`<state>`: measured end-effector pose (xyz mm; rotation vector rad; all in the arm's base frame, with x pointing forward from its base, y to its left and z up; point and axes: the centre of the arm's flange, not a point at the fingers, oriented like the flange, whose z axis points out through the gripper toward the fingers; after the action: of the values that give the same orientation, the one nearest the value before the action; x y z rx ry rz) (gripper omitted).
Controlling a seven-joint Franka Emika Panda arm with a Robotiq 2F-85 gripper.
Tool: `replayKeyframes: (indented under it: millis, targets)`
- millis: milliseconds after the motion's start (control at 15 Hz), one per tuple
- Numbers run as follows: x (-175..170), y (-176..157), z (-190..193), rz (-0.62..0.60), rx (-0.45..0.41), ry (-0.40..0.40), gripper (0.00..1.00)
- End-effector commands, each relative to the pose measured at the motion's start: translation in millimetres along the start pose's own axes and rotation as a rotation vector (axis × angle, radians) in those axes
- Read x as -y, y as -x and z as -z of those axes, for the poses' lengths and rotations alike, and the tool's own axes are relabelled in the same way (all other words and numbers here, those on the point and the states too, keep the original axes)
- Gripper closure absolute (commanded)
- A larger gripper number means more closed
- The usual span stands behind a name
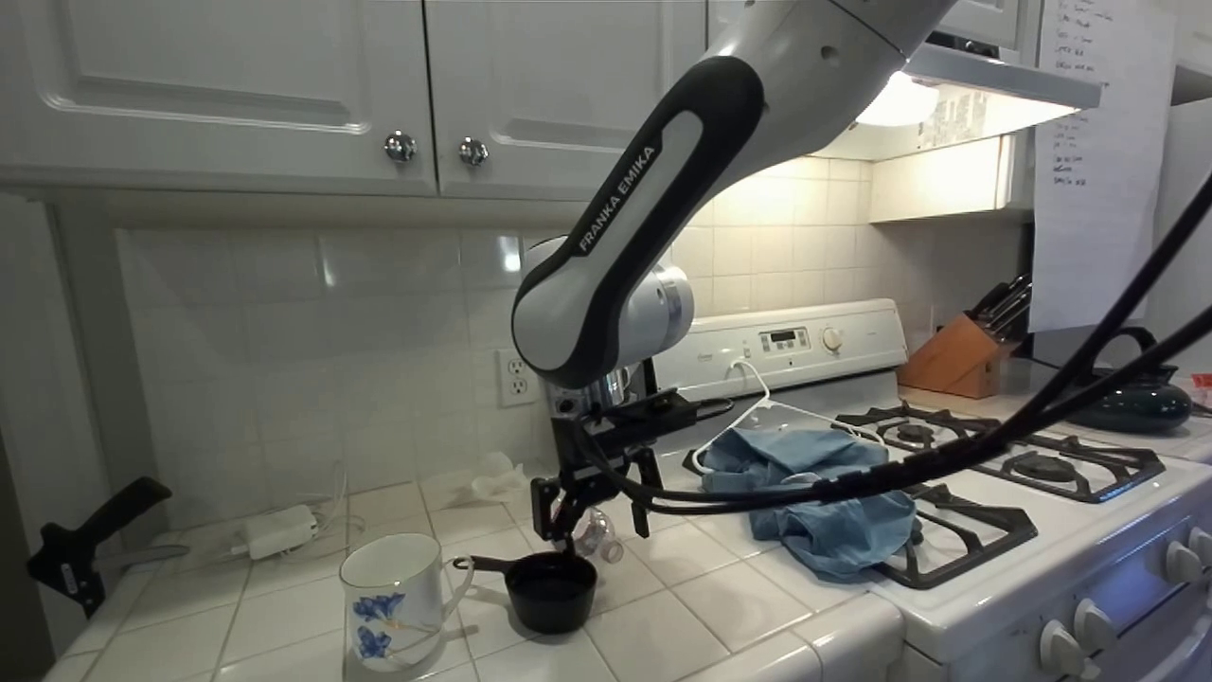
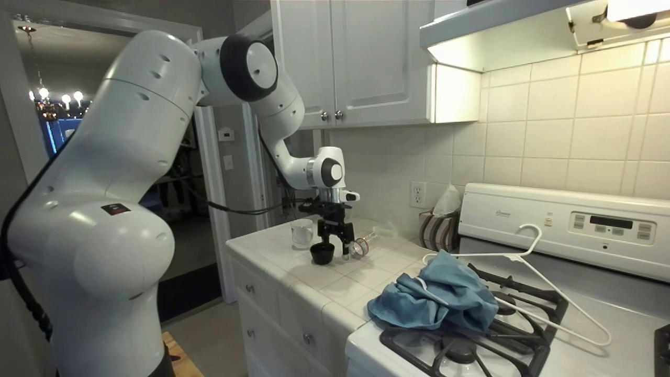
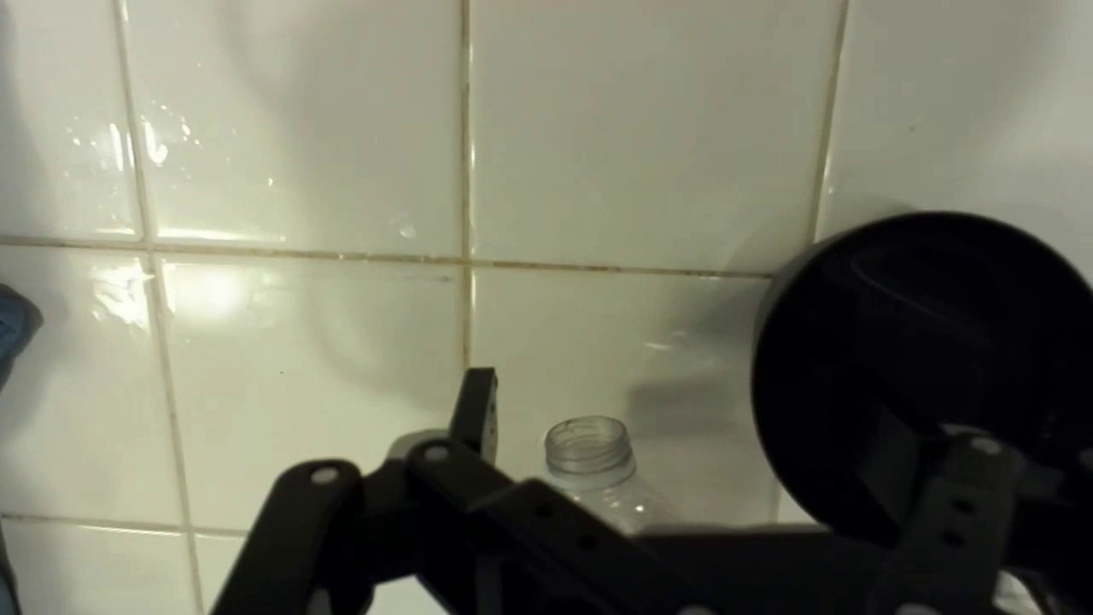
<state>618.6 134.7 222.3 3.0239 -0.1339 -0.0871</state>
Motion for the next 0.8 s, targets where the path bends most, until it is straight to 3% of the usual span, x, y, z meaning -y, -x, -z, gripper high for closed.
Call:
replayKeyframes:
  millis: [0,133,400,733]
  targets:
    - [7.5,-2.0,-1.4,0.032,-0.037,-0.003,0.00]
    - [5.9,-2.3,-1.5,0.034,-0.046,-0.019,0.04]
    - [4.6,-4.7,-4.6,0.051,-0.057,-0.043,0.26]
    - [7.2,-6.5,-9.8,0.104,-0.061,-0.057,0.26]
